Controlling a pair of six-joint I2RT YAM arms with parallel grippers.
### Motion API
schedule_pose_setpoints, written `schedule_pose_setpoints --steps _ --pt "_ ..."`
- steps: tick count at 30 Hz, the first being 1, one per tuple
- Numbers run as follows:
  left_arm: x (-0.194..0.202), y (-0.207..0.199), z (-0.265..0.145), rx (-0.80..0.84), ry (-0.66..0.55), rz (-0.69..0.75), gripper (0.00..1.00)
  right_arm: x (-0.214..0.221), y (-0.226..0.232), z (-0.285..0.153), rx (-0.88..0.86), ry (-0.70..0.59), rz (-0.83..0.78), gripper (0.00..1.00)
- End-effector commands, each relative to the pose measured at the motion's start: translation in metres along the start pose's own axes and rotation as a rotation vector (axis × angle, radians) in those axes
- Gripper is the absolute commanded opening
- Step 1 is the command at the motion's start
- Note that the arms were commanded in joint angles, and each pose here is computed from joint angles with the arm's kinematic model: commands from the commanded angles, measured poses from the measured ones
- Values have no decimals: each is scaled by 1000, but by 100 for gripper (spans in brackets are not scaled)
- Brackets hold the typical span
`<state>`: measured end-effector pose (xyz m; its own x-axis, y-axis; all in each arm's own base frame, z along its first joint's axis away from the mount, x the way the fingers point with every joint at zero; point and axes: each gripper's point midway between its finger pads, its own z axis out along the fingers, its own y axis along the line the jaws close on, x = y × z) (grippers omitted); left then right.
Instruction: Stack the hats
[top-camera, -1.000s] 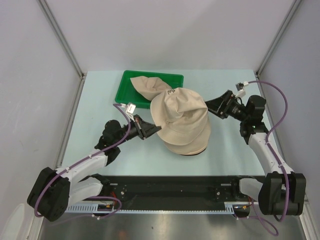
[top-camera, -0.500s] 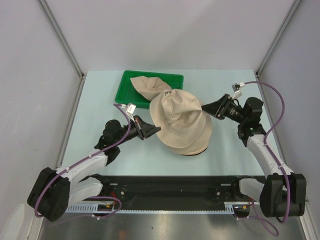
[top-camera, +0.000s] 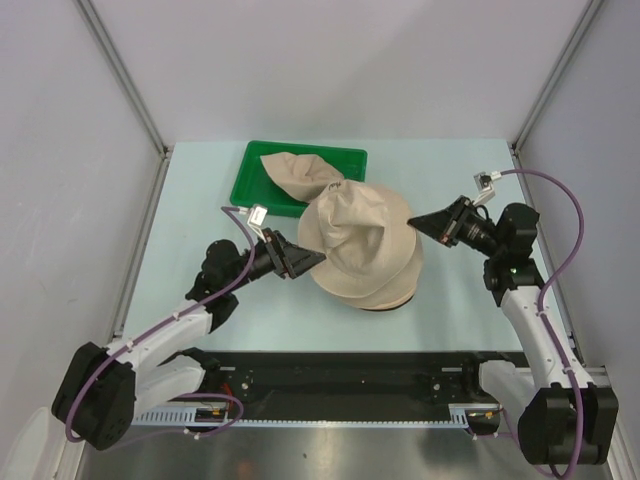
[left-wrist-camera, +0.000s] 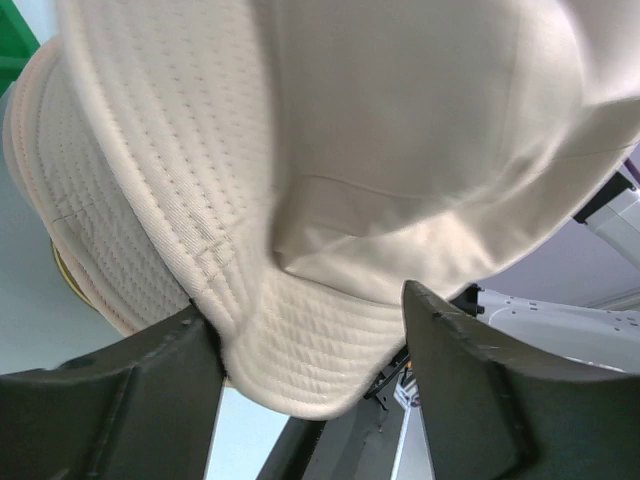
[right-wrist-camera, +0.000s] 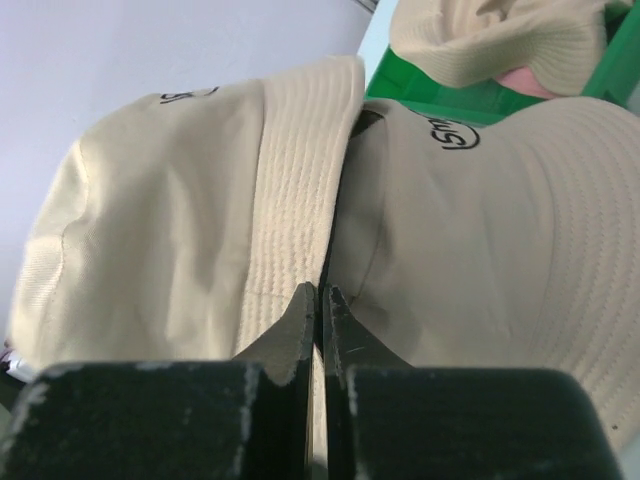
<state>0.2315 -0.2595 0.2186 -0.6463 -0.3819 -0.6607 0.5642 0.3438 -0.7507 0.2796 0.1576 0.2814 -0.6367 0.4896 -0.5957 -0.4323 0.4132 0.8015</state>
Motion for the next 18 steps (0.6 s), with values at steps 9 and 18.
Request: schedule_pose_setpoints --steps 9,18 --pt "-47 -24 0 45 -158 40 72 7 -4 -9 53 8 -25 0" --pt "-66 -2 2 -33 -238 7 61 0 -18 -22 141 -38 -18 0"
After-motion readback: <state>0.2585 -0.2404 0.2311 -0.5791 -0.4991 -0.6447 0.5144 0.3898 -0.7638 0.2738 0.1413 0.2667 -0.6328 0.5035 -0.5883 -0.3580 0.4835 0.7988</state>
